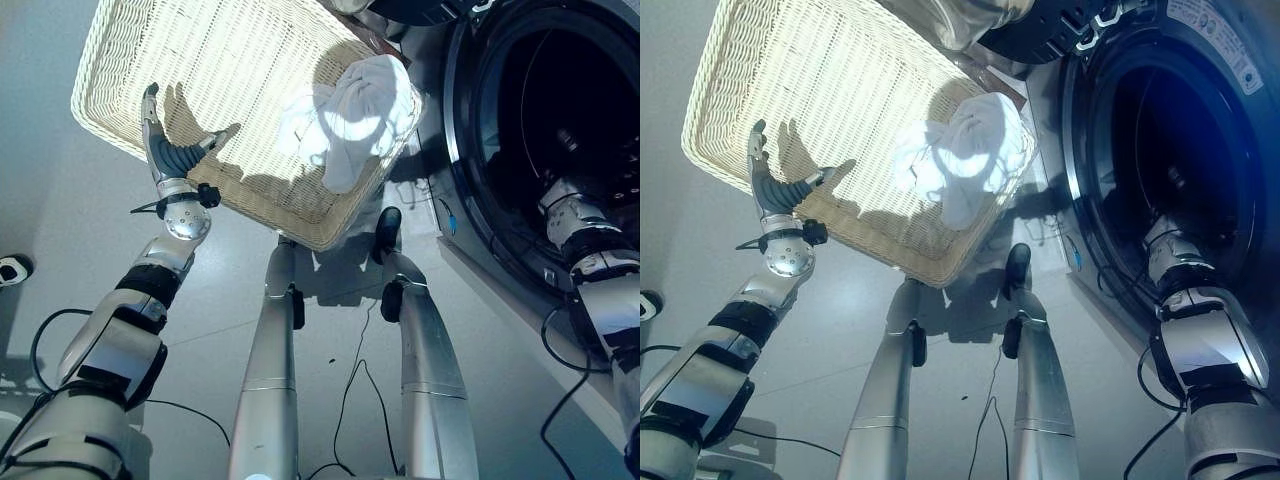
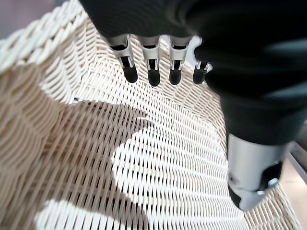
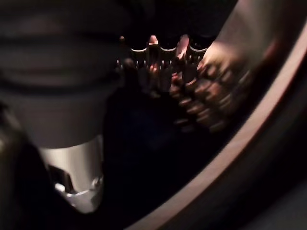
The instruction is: Put the clothes into the washing machine.
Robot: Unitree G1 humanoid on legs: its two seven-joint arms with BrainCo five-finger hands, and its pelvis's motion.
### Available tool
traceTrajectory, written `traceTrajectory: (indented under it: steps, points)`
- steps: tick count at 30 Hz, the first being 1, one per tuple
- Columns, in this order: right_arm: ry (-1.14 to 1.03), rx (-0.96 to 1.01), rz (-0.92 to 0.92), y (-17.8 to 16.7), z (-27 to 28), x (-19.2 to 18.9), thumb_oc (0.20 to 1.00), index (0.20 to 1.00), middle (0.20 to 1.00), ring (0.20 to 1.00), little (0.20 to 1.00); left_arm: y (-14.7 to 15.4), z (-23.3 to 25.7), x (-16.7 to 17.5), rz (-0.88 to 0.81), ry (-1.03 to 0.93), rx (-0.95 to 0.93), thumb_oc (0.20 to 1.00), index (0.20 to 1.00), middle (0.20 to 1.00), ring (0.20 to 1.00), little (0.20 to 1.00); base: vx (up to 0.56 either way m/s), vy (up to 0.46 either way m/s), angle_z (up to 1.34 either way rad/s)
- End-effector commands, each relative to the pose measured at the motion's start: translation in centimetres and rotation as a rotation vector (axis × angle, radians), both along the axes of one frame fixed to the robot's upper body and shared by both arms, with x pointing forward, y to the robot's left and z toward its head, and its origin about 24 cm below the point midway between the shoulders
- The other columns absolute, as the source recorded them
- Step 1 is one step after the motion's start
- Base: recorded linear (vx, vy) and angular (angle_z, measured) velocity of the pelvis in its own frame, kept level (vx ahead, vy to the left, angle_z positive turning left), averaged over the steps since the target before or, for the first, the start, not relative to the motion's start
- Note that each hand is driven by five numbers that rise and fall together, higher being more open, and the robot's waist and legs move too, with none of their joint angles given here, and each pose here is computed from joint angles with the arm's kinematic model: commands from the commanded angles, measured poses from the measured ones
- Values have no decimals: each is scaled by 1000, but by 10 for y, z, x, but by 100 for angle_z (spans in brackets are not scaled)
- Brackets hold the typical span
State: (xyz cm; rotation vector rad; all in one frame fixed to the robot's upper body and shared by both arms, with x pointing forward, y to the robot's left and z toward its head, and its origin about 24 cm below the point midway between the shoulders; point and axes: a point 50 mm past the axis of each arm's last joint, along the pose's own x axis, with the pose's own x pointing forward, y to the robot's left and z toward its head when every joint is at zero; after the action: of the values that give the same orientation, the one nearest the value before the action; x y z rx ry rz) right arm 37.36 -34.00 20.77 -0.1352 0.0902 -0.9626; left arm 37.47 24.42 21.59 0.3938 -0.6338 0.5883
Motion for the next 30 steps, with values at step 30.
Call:
traceTrajectory:
  steps: [30]
  points:
    - [-519, -958, 597, 181, 12, -28, 1000, 1000, 1000, 1000, 1000, -29, -6, 0, 39, -107, -86, 1000, 1000, 1000, 1000, 1000, -5, 40, -1]
